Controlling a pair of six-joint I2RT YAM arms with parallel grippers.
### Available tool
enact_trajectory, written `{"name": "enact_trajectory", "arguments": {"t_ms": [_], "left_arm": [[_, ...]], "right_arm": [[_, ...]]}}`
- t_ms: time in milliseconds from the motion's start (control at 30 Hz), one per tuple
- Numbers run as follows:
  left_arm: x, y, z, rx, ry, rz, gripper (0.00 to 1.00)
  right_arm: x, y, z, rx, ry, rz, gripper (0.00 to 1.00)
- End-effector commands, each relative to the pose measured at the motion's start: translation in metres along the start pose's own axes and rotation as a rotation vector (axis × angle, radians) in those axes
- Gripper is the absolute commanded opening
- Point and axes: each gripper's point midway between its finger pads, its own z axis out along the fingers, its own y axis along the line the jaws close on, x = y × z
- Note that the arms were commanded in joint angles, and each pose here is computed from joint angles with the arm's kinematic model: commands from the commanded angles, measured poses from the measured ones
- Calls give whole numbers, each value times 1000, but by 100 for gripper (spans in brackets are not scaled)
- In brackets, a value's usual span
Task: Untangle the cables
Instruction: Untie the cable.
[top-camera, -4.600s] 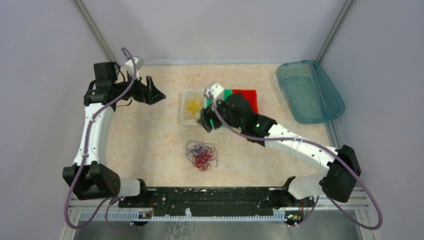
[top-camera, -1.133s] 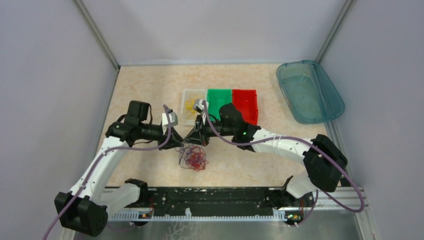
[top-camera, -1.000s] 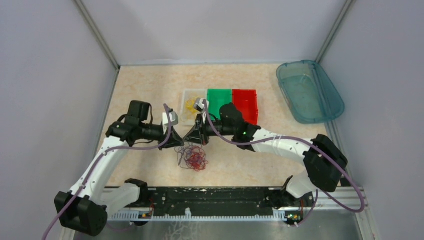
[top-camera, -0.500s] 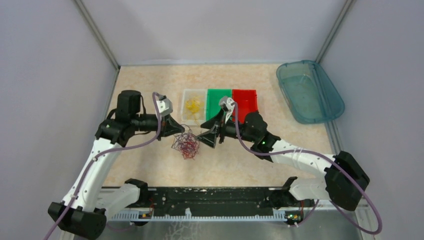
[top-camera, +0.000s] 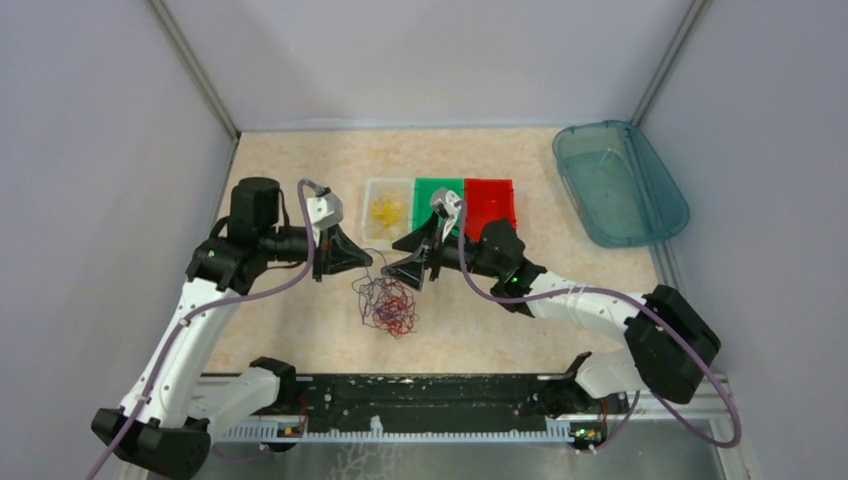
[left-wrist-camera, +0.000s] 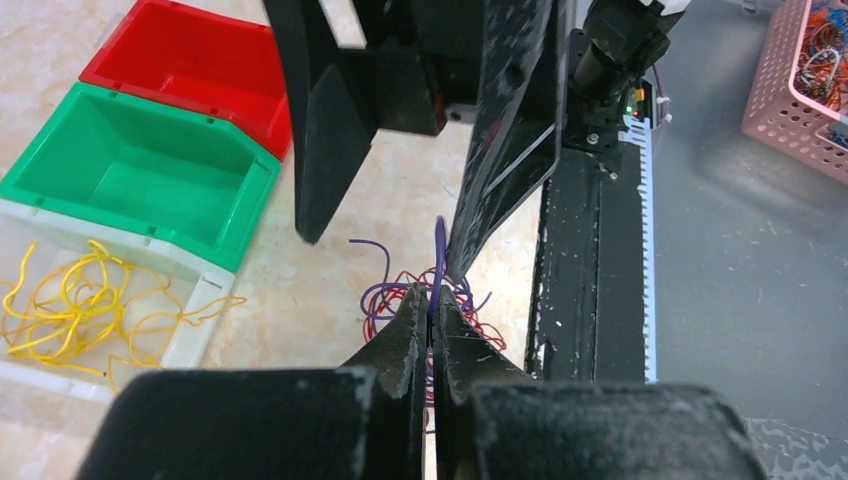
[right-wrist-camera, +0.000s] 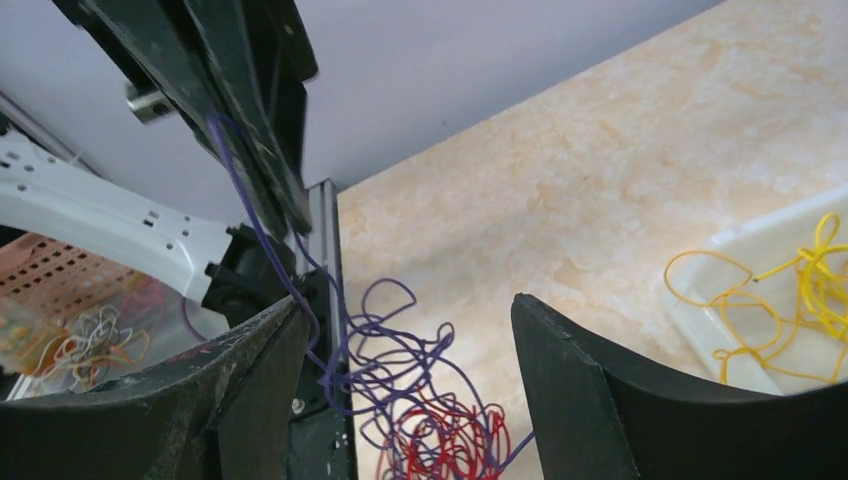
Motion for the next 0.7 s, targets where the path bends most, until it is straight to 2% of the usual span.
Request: {"name": "enact_trajectory", "arguments": {"t_ms": [0, 267, 433, 533, 667], "left_arm": [[-28, -16, -5, 43, -59, 51, 0], [-32, -21, -8, 48, -62, 72, 0], [-38, -23, -10, 48, -71, 103, 0], [-45, -22, -11, 47, -79, 122, 0], [-53, -20, -11, 44, -87, 125, 0]], "right_arm": [[-25, 22, 18, -141, -73, -35, 75], [-25, 48, 1, -260, -56, -59, 75], [-34, 46, -18, -255, -55, -84, 74], [-40, 38, -18, -212, -60, -94, 74], [-47, 43, -6, -246, -82, -93, 74]]}}
